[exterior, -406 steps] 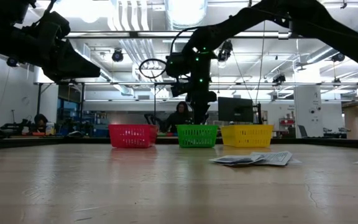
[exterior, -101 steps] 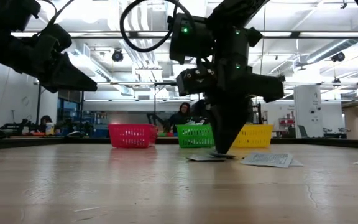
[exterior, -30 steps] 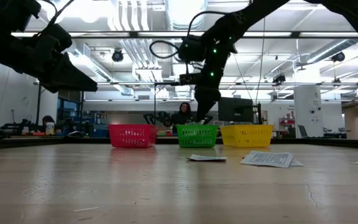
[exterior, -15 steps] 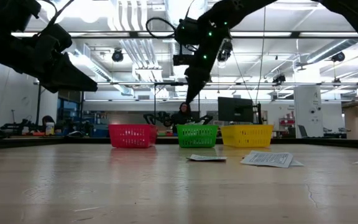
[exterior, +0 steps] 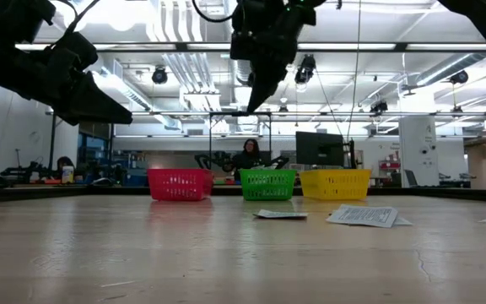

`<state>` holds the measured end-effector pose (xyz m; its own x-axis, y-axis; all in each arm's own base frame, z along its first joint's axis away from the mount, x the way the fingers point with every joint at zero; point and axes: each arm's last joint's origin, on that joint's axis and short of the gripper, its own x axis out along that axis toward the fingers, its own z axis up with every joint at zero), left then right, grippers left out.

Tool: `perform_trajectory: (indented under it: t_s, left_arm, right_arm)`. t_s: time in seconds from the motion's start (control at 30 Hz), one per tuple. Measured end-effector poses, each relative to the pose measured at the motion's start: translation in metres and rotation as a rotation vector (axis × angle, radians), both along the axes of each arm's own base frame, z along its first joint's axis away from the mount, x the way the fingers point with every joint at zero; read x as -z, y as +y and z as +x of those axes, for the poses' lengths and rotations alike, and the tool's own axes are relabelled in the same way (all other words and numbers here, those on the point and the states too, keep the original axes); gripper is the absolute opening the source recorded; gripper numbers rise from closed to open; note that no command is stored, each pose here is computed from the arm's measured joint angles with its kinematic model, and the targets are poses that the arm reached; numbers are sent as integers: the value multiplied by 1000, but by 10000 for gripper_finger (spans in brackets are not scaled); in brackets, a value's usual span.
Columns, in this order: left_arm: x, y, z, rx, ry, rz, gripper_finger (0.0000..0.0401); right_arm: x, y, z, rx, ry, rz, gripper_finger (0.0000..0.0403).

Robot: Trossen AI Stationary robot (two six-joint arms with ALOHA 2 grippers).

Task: Pick & Place First Aid Supplies
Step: Put the alcohol pad into the green basket

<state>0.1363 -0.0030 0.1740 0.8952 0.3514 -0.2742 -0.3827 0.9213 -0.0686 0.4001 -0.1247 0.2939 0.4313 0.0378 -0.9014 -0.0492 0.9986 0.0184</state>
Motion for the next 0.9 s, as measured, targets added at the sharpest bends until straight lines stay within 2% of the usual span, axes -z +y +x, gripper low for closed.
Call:
perform_trajectory:
  t_s: [0.1,0.33,0.67,0.9]
  left_arm:
    - [0,0,0,0,0,0,133]
    - [0,0,0,0,1,2,133]
    - [3,0,-1,3,12,10,133]
    - [11,0,-3,-6,27,-14,133]
  right_arm:
    - [0,15,1,-64,22,21,94]
    - [5,51,3,-184,53,155,76]
    - [22,100,3,-301,141,172,60]
    - [43,126,1,-309,194,193,59]
